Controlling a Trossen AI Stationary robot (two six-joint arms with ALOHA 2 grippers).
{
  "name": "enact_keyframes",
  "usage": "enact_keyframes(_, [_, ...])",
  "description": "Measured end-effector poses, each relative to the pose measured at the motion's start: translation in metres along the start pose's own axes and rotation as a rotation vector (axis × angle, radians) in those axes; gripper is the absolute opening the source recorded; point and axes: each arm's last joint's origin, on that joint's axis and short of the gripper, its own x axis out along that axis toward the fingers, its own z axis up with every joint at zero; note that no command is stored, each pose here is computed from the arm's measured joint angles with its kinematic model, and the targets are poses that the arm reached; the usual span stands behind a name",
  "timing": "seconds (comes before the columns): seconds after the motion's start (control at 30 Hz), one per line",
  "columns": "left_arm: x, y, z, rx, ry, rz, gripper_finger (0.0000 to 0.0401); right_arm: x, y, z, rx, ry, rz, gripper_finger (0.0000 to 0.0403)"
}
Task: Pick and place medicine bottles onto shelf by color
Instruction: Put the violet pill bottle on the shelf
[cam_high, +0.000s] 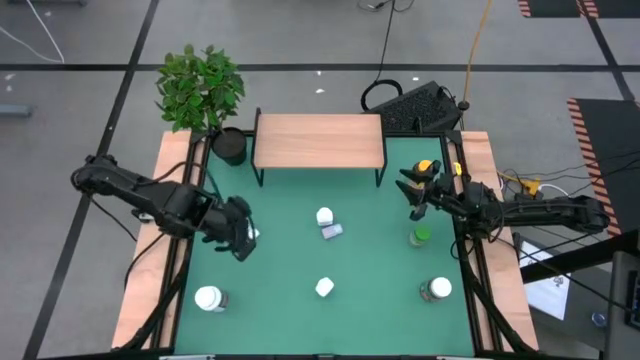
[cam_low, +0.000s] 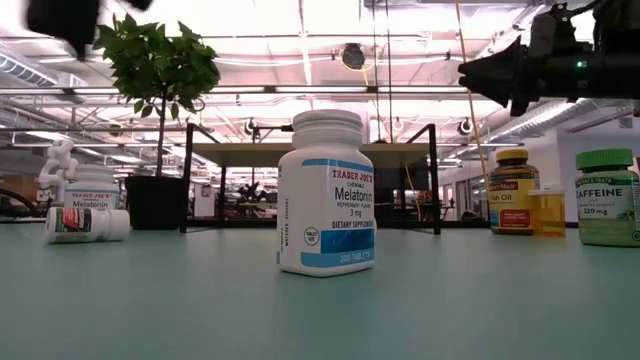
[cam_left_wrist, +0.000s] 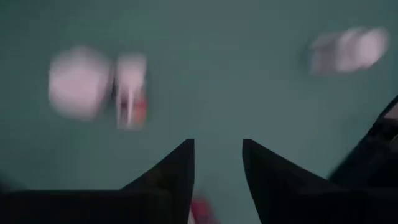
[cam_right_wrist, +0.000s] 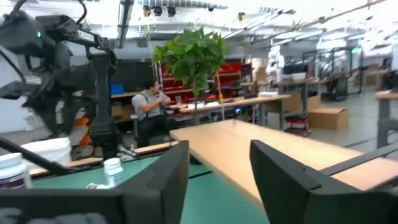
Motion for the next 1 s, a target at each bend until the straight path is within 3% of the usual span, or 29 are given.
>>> enact_keyframes(0.17, [0.004, -0.003, -0.027, -0.208, 0.232, 0.073, 0.0147, 0.0, -0.001, 0.007, -0.05, -0.072, -0.029, 0.0197])
enact_keyframes(0.53, [-0.001, -0.013, -0.087, -0.485, 0.314, 0.116, 0.0147, 0.0, -0.001, 0.008, -0.108, -0.084, -0.032, 0.0201])
enact_keyframes(0.67, [-0.004, -0.016, -0.1, -0.478, 0.342, 0.078, 0.0147, 0.001, 0.0, 0.004, -0.12, -0.048, -0.031, 0.0201])
enact_keyframes(0.83, [-0.004, -0.015, -0.103, -0.445, 0.238, 0.046, 0.0147, 0.003, 0.0, 0.0, -0.128, -0.02, -0.031, 0.0201])
enact_keyframes(1.0, [0.003, -0.02, -0.104, -0.459, 0.232, 0.071, 0.0148, 0.004, 0.0, -0.002, -0.133, -0.003, -0.032, 0.0201])
